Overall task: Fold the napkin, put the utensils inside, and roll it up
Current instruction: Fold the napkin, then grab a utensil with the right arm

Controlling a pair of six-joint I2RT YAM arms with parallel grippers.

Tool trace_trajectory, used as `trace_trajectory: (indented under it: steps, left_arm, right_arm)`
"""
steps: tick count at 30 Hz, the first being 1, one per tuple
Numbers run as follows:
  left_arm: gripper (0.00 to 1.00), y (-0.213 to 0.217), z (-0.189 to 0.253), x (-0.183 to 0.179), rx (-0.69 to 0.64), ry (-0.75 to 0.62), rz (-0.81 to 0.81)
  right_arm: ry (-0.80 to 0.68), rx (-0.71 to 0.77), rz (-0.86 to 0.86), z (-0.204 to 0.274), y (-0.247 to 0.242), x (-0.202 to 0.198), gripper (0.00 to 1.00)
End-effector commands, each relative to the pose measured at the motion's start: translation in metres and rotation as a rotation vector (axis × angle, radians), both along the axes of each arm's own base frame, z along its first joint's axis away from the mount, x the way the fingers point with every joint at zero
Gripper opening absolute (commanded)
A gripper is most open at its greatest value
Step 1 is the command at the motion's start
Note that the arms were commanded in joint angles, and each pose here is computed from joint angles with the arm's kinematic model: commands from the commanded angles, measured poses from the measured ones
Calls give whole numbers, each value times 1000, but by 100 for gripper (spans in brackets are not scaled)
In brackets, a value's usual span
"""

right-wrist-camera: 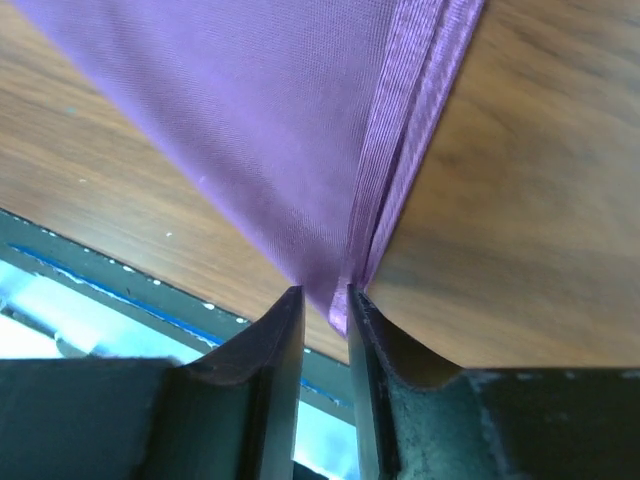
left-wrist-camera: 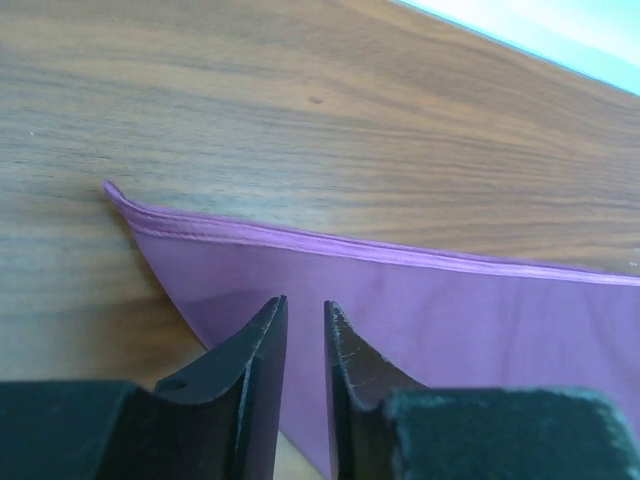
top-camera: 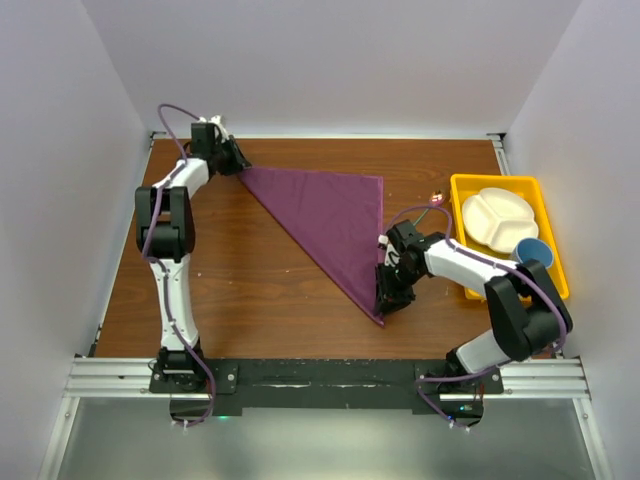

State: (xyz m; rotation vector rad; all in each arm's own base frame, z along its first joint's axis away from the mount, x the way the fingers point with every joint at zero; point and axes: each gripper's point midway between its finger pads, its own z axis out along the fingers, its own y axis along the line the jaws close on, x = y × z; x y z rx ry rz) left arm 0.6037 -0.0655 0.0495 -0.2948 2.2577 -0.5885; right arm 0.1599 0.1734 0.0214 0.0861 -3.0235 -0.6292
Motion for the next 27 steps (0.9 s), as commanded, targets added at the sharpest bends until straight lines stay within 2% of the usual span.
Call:
trace_trajectory:
  steps: [1, 3, 4, 5, 7, 8, 9, 10, 11, 12, 13, 14, 15, 16, 17, 19, 20, 22, 27]
  left_arm:
    - [31, -12, 88, -3, 68, -128, -29]
    - [35, -20, 109, -12, 88, -132, -33]
    - [36, -21, 114, -16, 103, -131, -22]
    - [38, -27, 134, -22, 104, -159, -29]
    - [41, -46, 136, -41, 111, -140, -59]
    - [41, -54, 157, -53, 106, -172, -68]
    - [42, -74, 163, -64, 100, -187, -100]
    - [43, -81, 144, -83, 103, -142, -118]
    - [43, -99, 165, -103, 87, -176, -150]
    - [43, -107, 167, -116, 78, -180, -163]
    - [44, -112, 146, -138, 74, -129, -182]
    - [44, -126, 165, -160, 50, -162, -210]
    - [45, -130, 165, -175, 47, -160, -224]
    - [45, -131, 148, -195, 56, -119, -233]
    - [45, -139, 167, -216, 44, -162, -255]
    - [45, -138, 152, -248, 47, -123, -257]
    - [45, -136, 168, -263, 30, -160, -257]
    - [45, -127, 156, -286, 35, -116, -245]
    - [48, -108, 178, -318, 34, -137, -218]
  right_arm:
    - [-173, -88, -72, 43, -7, 40, 36]
    - [-210, -186, -136, 51, -20, 58, 46]
    - [-245, -206, -194, 64, -21, 81, 56]
    - [-279, -271, -241, 68, -32, 96, 61]
    - [-315, -326, -355, 79, -46, 132, 73]
    - [-330, -367, -407, 82, -57, 146, 76]
    - [-320, -385, -441, 84, -64, 155, 77]
    - [-319, -398, -497, 86, -69, 179, 77]
    - [-333, -428, -526, 88, -75, 192, 79]
    - [-326, -449, -543, 86, -78, 201, 79]
    - [-367, -436, -584, 99, -80, 223, 79]
    - [-345, -473, -593, 84, -84, 234, 77]
    - [-375, -475, -627, 91, -88, 250, 75]
    - [-372, -474, -666, 88, -95, 259, 74]
    - [-349, -488, -675, 74, -97, 266, 68]
    - [-367, -495, -724, 71, -104, 282, 65]
    - [-368, -504, -735, 69, -106, 287, 63]
    - [-360, -542, -738, 57, -111, 294, 62]
    - [-324, -588, -738, 35, -124, 300, 60]
